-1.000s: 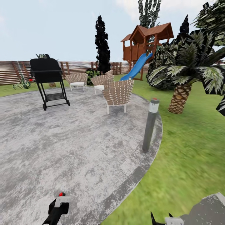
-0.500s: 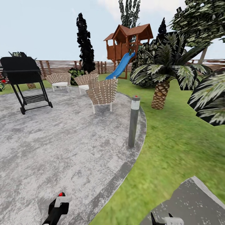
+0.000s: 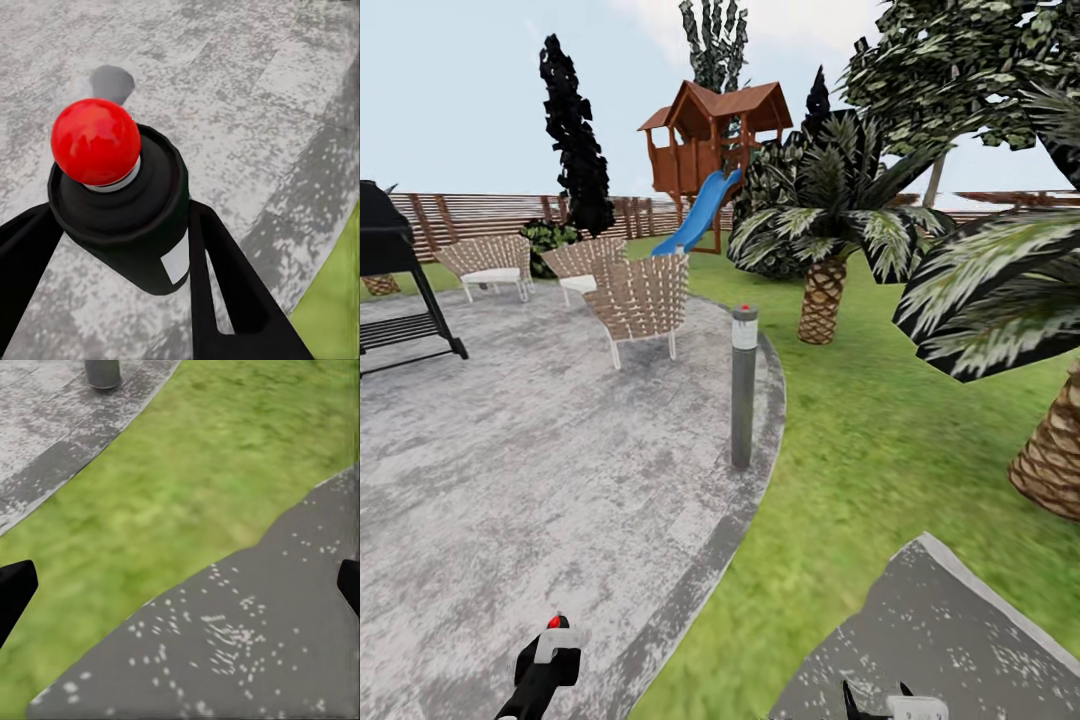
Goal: In the garden, pick up the pesticide atomizer on the floor and spray pesticide onto both trees until each tree trunk is fully covered.
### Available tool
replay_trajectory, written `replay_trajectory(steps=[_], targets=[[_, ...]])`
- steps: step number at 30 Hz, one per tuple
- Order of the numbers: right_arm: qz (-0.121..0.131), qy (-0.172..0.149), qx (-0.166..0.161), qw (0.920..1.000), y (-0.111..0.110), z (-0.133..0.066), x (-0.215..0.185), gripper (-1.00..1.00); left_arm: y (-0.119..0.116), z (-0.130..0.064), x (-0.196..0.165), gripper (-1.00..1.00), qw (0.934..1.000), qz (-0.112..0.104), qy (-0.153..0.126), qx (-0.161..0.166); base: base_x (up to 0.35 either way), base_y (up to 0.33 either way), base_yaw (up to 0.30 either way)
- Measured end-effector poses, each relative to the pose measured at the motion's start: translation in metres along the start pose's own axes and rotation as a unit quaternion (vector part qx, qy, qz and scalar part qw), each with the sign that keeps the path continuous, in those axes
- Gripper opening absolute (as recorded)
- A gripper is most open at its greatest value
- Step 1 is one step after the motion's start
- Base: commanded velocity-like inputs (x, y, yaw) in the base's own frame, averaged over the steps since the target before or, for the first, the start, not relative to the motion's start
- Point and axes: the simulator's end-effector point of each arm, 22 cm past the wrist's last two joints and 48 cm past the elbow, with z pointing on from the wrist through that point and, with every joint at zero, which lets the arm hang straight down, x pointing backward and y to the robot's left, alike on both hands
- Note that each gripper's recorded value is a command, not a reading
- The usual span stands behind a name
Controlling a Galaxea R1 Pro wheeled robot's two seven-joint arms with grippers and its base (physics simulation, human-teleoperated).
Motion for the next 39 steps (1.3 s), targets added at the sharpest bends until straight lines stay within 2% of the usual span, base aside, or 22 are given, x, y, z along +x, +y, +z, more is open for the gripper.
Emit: replay_trajectory(steps=[12, 28, 39], targets=[[0.001, 0.003, 0.001, 1.0000, 0.000, 0.000, 0.003, 1.00, 0.000, 0.000, 0.003, -1.00, 1.0000, 0.000, 0.003, 0.000, 0.000, 0.000, -0.257], [0.003, 0.016, 0.001, 0.9999, 0.002, -0.002, 0.014, 1.00, -0.001, 0.001, 0.015, -1.00, 0.9999, 0.002, 0.015, 0.001, 0.000, -0.003, -0.145], [0.002, 0.024, 0.001, 0.9997, 0.002, -0.002, 0.021, 1.00, -0.003, 0.002, 0.024, -1.00, 0.9997, 0.002, 0.023, 0.003, 0.000, -0.222, -0.133]])
